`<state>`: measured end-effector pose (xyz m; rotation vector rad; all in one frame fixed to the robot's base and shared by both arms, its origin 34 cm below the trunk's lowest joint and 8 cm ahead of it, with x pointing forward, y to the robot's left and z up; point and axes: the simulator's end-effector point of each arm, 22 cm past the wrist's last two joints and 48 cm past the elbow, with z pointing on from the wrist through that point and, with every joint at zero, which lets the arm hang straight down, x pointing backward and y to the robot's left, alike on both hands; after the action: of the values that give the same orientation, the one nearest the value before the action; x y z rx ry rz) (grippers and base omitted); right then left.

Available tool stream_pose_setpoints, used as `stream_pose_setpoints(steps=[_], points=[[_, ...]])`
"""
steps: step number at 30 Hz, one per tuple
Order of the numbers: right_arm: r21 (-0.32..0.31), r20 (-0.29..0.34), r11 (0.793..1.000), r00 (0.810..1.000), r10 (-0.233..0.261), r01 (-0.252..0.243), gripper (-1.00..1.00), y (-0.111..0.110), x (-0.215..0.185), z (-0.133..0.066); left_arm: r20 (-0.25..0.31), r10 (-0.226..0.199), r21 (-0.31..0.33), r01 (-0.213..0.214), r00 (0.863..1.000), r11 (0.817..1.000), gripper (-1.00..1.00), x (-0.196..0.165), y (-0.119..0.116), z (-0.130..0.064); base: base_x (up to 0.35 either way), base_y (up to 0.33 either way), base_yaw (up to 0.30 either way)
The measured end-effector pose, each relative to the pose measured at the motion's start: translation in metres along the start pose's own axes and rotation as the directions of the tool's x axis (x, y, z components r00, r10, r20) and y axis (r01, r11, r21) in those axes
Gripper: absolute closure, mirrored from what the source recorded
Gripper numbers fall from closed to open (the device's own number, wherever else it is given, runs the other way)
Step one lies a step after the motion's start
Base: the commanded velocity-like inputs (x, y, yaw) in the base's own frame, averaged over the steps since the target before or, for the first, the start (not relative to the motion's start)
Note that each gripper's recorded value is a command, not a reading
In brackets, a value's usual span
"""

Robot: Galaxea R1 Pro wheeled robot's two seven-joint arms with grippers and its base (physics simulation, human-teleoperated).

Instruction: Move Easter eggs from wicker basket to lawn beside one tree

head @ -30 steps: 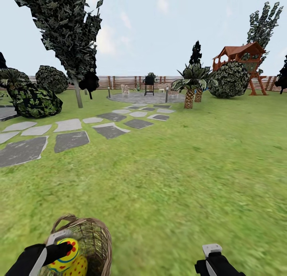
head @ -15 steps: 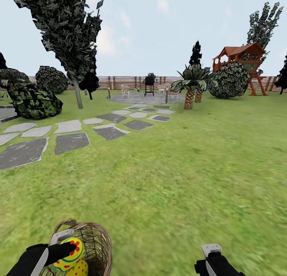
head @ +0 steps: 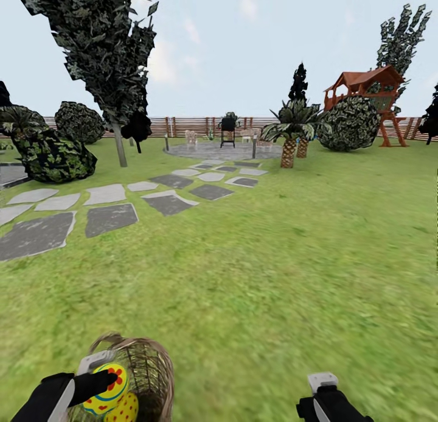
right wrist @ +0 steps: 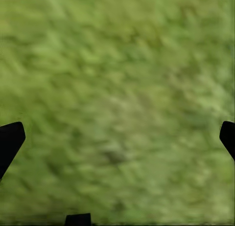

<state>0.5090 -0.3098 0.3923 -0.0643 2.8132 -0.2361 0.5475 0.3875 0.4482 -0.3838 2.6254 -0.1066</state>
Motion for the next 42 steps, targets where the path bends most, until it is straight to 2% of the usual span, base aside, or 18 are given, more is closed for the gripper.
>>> stream_pose_setpoints(steps=[11, 16, 31, 42], points=[[0.0, 0.0, 1.0, 1.0, -0.002, 0.002, -1.0, -0.004, -0.011, -0.02, -0.001, -0.001, 0.012, 0.001, 1.0, 1.0, 1.0, -0.011, -0.013, -0.017, -0.201, 0.0, 0.0], [-0.001, 0.001, 1.0, 1.0, -0.002, 0.002, -1.0, -0.004, -0.016, -0.03, -0.004, -0.003, 0.024, 0.003, 1.0, 1.0, 1.0, -0.015, -0.023, -0.023, -0.015, 0.0, 0.0], [-0.003, -0.001, 1.0, 1.0, -0.004, 0.004, -1.0, -0.008, -0.029, -0.056, -0.004, -0.003, 0.025, 0.003, 1.0, 1.0, 1.0, -0.032, -0.03, -0.047, -0.088, 0.0, 0.0], [-0.003, -0.002, 1.0, 1.0, -0.004, 0.004, -1.0, -0.012, -0.038, -0.075, -0.009, -0.005, 0.038, 0.006, 1.0, 0.999, 1.0, -0.04, -0.043, -0.063, -0.023, 0.0, 0.0]])
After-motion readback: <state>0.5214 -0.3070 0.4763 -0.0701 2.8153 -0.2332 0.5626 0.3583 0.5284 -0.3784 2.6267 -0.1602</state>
